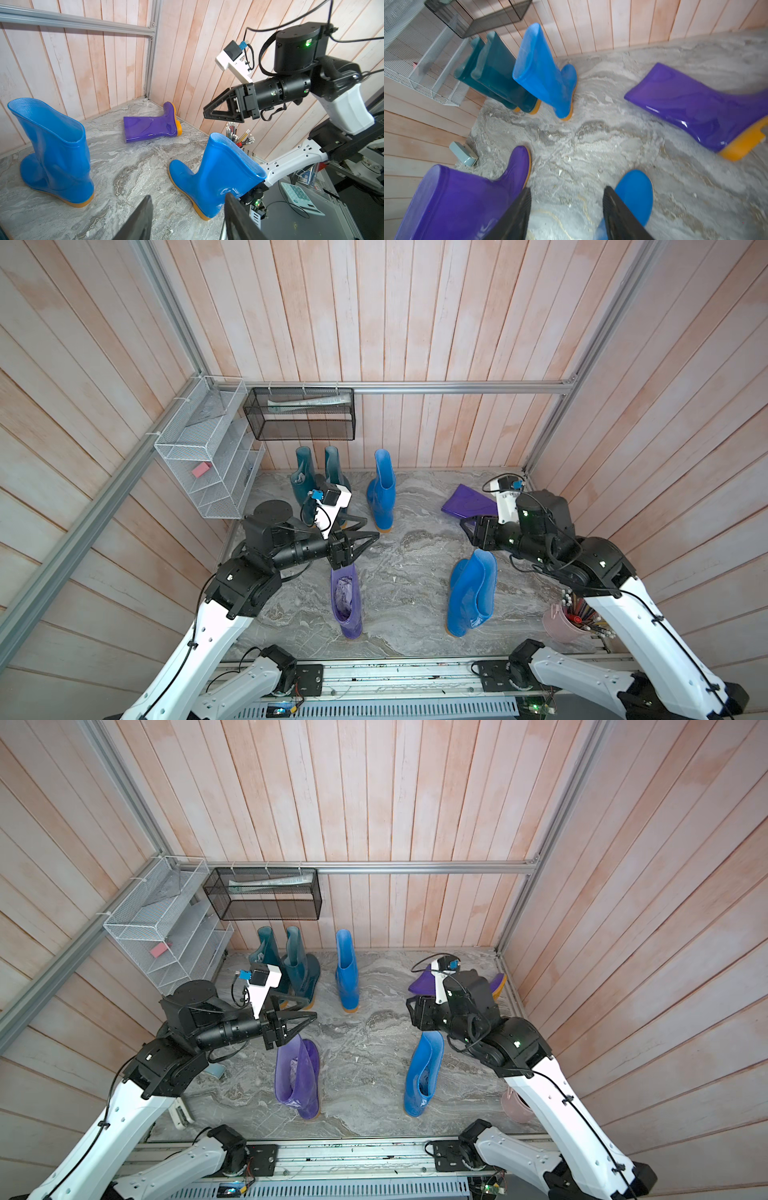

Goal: Match and arrange rain boots in pairs
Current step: Pick up the rain boot at the center of the board.

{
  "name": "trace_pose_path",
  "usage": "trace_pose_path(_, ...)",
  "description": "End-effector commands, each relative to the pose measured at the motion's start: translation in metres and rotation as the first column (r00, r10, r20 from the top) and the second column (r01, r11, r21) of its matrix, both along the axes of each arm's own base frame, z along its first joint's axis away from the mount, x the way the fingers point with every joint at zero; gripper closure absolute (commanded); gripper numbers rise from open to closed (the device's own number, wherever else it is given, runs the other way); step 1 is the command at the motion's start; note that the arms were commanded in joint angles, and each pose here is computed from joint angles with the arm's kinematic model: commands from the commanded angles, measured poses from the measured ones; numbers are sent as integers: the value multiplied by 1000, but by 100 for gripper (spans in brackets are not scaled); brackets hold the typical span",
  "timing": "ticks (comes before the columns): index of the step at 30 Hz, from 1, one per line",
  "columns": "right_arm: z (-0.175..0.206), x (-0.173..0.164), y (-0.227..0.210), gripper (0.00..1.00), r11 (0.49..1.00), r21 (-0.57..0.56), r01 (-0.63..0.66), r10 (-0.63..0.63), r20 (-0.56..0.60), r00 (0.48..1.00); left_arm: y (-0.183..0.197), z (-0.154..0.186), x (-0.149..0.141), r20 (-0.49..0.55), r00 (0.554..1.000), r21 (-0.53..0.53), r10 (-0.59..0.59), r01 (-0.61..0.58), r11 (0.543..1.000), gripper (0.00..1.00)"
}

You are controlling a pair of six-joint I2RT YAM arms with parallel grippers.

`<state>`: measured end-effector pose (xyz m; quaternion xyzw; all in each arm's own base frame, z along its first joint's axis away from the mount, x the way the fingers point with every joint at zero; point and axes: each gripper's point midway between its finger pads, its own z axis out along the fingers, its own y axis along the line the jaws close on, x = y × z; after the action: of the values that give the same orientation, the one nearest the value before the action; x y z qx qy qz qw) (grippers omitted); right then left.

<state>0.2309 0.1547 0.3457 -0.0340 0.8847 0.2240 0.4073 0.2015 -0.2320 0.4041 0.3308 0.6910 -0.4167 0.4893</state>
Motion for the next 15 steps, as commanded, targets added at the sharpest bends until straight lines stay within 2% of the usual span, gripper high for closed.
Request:
trace_pose_path(1,-22,-23,-24,38,997,-63,45,-51,-95,994,-6,1,8,28,1000,3,5,-5,1000,43)
trace_pose_path(8,-44,-39,-37,33,993,-106,57,-74,-162,984,-26,-3,10,32,999,29,-16,15,999,43)
trace_pose_path(15,-75,-49,-33,33,994,-103,30,-54,-237,970,-30,-7,8,32,999,60,-13,11,998,43)
